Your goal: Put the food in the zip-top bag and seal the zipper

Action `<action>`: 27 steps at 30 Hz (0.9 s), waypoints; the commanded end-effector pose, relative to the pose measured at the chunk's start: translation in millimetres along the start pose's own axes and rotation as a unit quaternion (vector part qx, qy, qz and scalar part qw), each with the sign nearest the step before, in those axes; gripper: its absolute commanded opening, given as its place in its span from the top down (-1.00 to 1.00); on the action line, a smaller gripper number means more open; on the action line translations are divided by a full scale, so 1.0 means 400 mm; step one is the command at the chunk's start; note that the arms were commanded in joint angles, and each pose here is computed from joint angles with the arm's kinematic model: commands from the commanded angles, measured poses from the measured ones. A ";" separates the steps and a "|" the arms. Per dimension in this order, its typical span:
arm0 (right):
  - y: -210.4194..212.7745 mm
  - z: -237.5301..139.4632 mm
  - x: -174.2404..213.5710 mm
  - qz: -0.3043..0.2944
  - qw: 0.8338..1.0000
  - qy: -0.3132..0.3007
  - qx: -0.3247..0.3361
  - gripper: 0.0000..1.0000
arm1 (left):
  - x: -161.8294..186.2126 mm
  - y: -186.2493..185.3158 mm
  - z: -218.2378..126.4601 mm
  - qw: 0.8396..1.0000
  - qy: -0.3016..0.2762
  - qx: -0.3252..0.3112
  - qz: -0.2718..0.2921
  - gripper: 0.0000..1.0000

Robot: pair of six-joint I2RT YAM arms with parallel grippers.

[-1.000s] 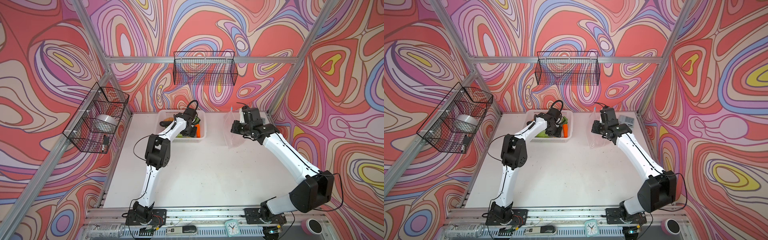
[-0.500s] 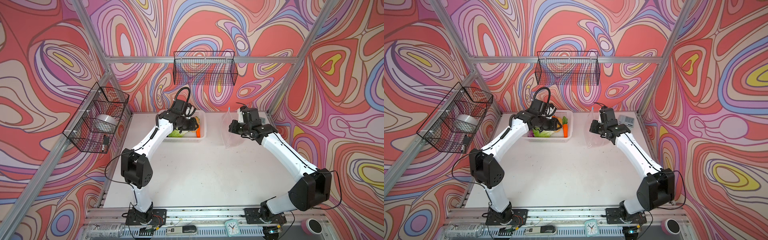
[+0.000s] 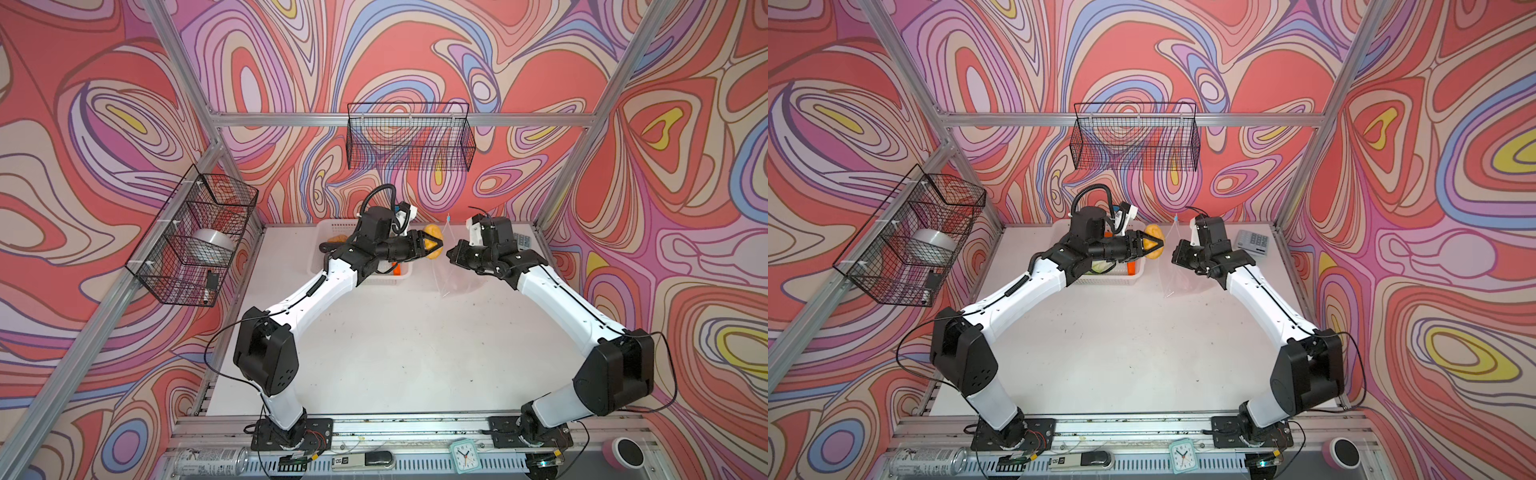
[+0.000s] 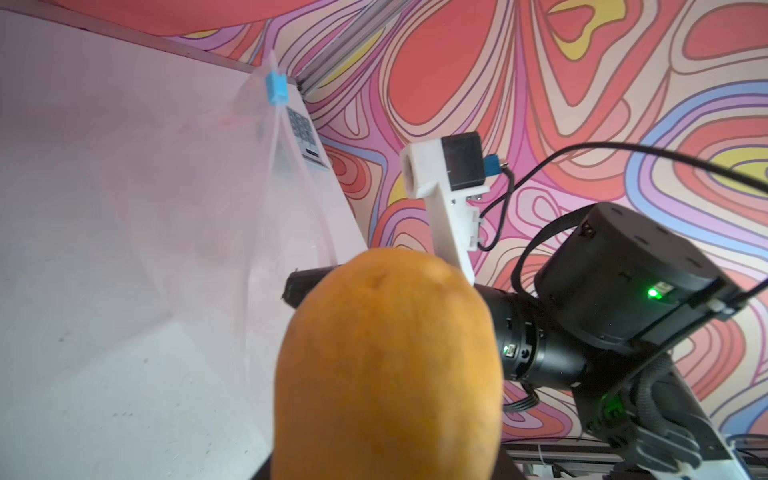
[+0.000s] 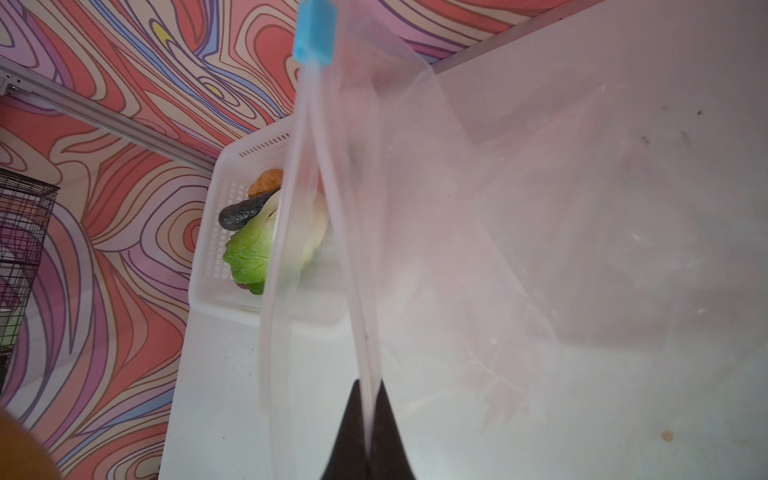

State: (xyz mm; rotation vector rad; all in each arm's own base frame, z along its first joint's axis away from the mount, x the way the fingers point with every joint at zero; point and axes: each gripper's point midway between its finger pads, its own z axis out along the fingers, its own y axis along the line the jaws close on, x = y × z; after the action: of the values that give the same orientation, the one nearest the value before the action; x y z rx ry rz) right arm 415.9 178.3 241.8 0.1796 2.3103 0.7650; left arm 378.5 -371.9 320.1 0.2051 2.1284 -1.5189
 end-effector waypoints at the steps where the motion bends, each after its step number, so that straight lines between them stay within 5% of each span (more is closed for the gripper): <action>1: 0.015 -0.002 0.000 0.008 1.000 -0.003 -0.021 1.00 | 0.001 -0.029 0.040 0.998 0.002 0.052 -0.031 0.28; 13: 0.029 -0.030 -0.006 0.012 0.999 -0.011 -0.028 1.00 | 0.063 0.105 0.098 0.998 0.019 -0.022 -0.063 0.30; 27: 0.072 -0.062 -0.011 0.018 0.998 -0.005 -0.062 1.00 | 0.099 0.225 0.079 0.977 0.051 -0.208 0.015 0.27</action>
State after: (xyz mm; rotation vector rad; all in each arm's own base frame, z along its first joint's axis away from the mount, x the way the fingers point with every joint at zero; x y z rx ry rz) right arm 405.1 184.1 256.3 0.1975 2.2875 0.8723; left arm 391.1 -383.8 232.4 0.1201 2.3873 -1.2096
